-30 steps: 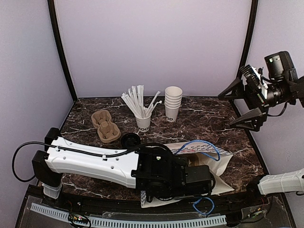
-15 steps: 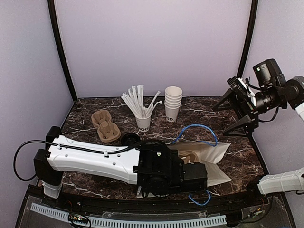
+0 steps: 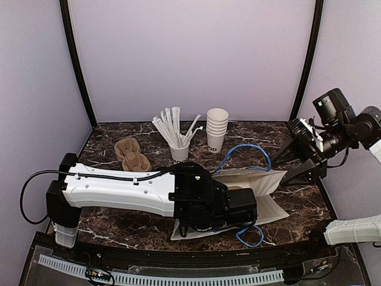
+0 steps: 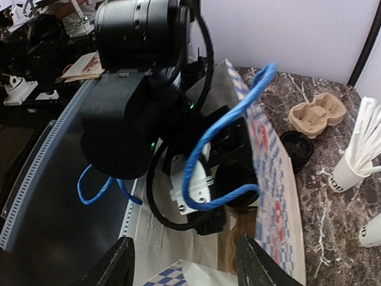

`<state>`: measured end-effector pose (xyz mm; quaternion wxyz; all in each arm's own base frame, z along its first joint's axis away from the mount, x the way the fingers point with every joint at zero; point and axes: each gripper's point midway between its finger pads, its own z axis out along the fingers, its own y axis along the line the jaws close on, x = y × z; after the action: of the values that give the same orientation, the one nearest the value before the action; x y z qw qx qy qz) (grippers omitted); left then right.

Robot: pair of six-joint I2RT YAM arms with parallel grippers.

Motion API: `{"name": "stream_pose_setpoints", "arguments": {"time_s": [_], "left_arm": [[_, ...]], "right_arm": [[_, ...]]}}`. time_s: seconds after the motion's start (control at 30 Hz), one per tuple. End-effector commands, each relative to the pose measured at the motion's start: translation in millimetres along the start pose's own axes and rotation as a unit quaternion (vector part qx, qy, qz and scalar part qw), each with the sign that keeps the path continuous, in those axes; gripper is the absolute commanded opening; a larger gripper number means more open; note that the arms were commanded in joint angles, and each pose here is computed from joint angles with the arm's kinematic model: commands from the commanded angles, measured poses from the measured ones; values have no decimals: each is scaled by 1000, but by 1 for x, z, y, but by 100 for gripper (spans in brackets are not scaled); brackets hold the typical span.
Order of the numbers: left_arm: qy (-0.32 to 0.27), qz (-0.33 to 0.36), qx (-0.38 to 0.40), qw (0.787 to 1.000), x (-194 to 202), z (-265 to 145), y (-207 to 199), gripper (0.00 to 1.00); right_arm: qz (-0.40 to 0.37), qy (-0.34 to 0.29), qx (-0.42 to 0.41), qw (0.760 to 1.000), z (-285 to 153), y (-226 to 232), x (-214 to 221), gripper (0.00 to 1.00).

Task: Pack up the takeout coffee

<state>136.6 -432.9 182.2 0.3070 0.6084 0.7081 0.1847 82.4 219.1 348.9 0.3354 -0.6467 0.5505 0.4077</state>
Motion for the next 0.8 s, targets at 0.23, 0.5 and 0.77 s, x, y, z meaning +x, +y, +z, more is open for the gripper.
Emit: {"name": "stream_pose_setpoints", "arguments": {"time_s": [0.23,0.5,0.77], "left_arm": [[-20,-72,26,997,-1,-20,20,9],[-35,-58,24,997,-10,-25,7,9],[-47,-48,28,997,-15,-31,-3,9]], "right_arm": [[-25,75,-12,997,27,-1,27,56],[-63,95,75,991,12,-34,2,49],[-45,95,71,992,26,-44,11,70]]}}
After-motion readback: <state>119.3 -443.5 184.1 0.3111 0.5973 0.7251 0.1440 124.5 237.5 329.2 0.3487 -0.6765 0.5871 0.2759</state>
